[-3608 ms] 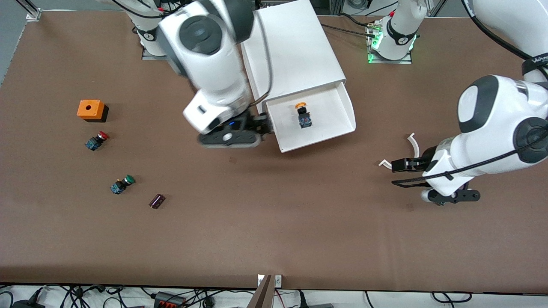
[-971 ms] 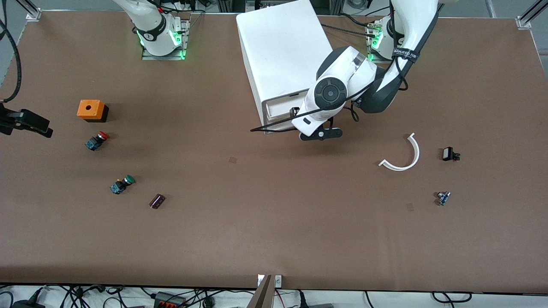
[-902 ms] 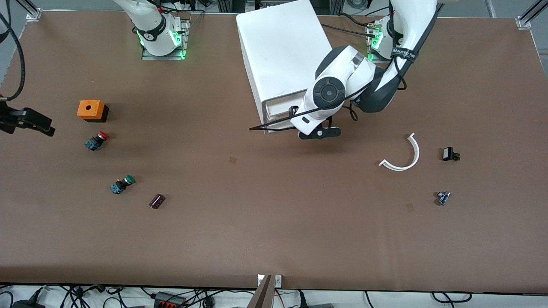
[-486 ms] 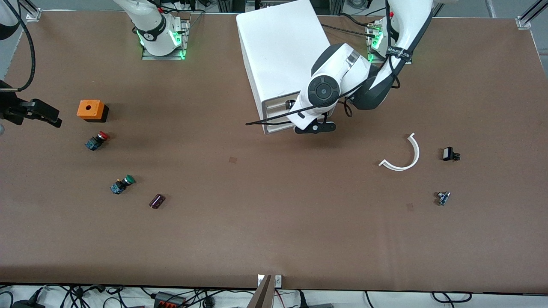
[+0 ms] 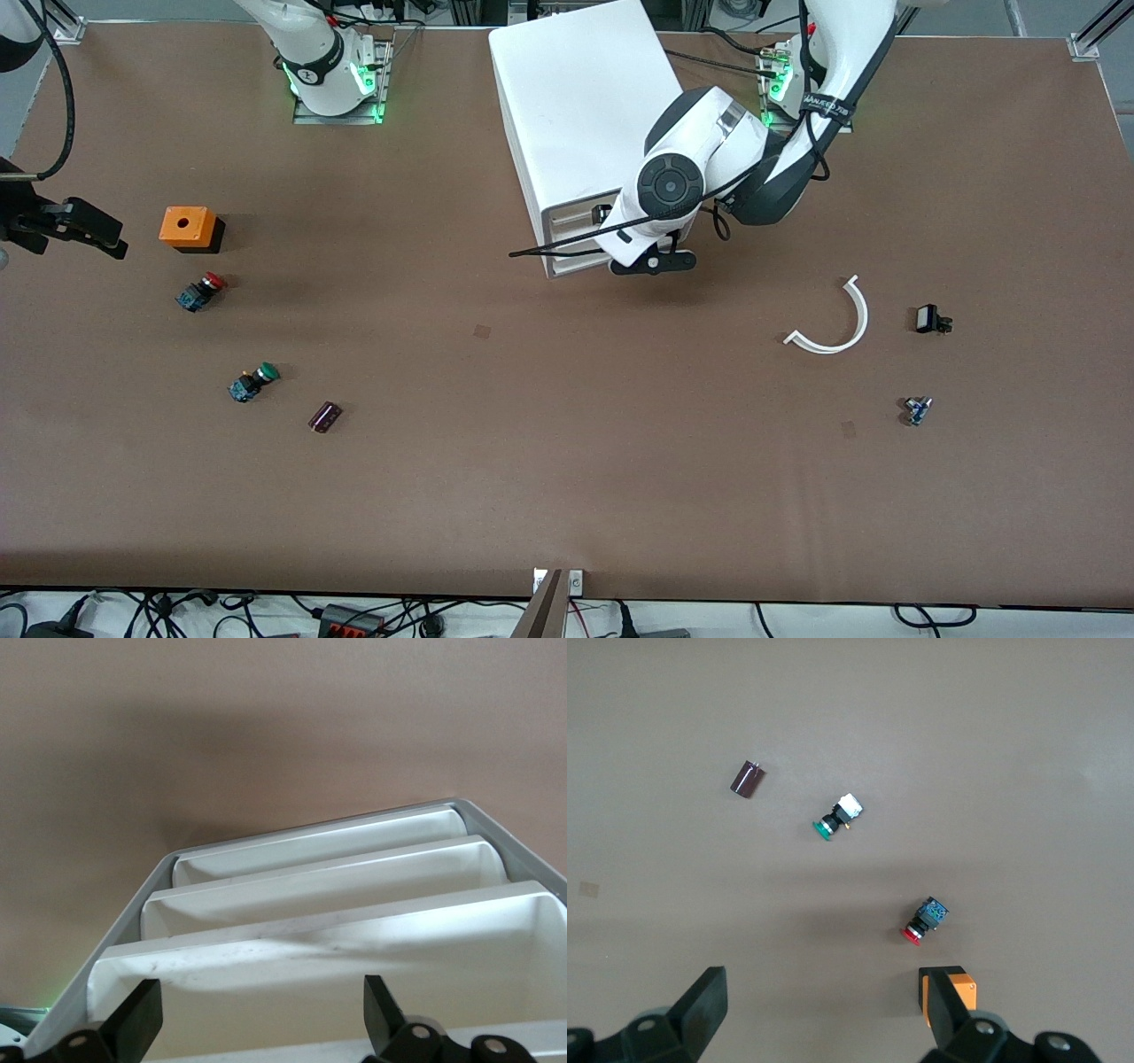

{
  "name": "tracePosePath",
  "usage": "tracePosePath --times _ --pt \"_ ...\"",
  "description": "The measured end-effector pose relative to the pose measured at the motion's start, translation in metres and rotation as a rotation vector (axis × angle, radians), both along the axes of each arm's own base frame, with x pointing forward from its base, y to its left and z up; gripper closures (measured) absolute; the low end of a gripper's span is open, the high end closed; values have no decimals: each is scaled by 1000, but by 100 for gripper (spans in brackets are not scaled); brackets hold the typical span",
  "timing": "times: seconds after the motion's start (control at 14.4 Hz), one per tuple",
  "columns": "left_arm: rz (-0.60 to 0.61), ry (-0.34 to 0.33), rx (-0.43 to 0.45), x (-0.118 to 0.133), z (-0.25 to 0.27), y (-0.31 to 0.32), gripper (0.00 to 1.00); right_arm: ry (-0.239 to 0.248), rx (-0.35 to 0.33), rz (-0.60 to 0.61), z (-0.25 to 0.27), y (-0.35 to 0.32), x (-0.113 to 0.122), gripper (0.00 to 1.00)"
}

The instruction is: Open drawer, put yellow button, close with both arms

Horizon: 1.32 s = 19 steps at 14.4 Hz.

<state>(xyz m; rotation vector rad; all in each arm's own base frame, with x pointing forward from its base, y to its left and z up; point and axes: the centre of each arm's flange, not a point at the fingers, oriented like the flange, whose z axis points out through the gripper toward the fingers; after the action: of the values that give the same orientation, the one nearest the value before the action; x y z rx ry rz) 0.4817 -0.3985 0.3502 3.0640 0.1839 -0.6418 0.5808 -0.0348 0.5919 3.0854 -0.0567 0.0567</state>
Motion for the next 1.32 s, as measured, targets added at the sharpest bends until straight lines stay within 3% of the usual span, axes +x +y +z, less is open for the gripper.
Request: tracePosePath --times 0.14,0.42,0.62,0.76,1.32 --pt "23 -44 6 21 13 21 0 7 0 0 -1 0 -1 0" --pt "9 -149 -17 88 66 110 0 20 3 0 -3 1 -2 0" --pt "-56 -222 -36 122 110 186 0 22 4 1 -4 2 -2 0" --pt "-106 -264 -33 130 141 224 0 23 4 3 -4 3 -2 0" --pt "-329 -309 -77 132 212 348 0 24 6 2 -4 2 -2 0"
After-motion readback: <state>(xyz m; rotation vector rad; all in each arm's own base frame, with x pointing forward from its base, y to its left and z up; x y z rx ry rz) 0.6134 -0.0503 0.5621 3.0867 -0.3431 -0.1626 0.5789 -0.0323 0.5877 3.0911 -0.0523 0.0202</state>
